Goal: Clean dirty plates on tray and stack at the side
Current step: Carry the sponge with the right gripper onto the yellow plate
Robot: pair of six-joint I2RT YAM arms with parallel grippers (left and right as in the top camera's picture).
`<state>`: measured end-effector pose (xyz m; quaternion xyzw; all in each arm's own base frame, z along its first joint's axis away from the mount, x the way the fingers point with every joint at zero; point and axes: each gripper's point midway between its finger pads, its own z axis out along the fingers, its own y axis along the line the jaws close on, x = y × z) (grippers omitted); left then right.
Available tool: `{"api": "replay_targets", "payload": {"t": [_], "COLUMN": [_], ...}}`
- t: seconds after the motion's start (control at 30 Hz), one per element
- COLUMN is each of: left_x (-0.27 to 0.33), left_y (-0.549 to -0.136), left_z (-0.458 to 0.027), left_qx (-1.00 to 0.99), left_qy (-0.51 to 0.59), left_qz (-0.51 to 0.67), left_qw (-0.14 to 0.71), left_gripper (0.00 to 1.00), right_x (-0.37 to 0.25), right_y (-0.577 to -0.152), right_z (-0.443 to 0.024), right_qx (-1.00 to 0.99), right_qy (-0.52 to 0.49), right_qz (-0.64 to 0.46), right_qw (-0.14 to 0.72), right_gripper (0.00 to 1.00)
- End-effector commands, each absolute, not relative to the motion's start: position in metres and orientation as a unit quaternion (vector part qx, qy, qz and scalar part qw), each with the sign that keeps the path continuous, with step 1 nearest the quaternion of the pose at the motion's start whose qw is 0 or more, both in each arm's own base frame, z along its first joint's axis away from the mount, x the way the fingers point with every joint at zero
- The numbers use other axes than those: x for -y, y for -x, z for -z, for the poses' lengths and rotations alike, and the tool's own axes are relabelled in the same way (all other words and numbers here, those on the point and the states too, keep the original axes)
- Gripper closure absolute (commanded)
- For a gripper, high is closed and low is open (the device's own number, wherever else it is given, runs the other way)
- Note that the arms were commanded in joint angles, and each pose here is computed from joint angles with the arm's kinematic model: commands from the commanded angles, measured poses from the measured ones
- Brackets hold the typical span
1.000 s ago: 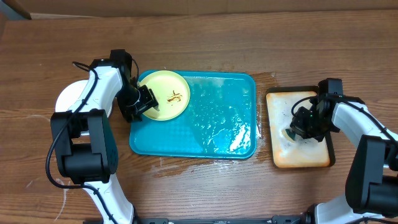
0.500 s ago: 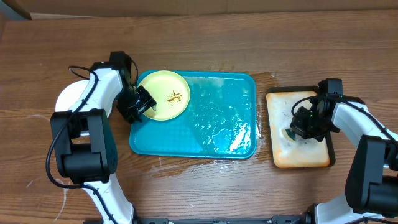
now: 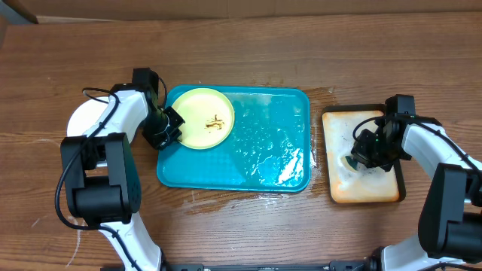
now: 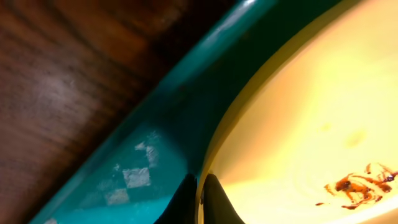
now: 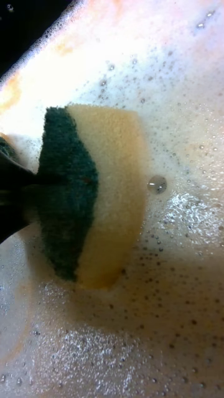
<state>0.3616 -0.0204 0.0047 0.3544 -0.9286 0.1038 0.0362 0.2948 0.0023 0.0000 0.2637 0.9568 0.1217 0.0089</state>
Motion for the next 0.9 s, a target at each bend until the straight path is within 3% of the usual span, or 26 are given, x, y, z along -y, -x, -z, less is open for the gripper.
{"api": "replay_targets", "payload": {"t": [0.0,0.4,0.87], "left_x": [0.012,0.061,0.069], "left_y": [-0.351,-0.352,-0.347], "left_z": [0.016,0.017,0.017], "left_qx": [0.954,0.989,0.990], "left_qy": [-0.293,-0.148,-0.139], "left_qz": [-0.051,-0.012,-0.013], "left_qw": [0.037,0.011,0.020], "left_gripper": [0.96,0.96,0.96], "right_x": [-0.010,-0.022,-0.023], "right_y": [-0.265,-0.289,-0.359], "right_z": [0.025,0.013,-0.089], "right_qx": [-0.956,-0.965,-0.961], "right_qy": [-0.265,-0.204,-0.154], "right_qz": [-0.115,-0.164,-0.199], "right_qw": [-0.050,-0.014,0.111], "right_gripper": [0.96,0.96,0.96]}}
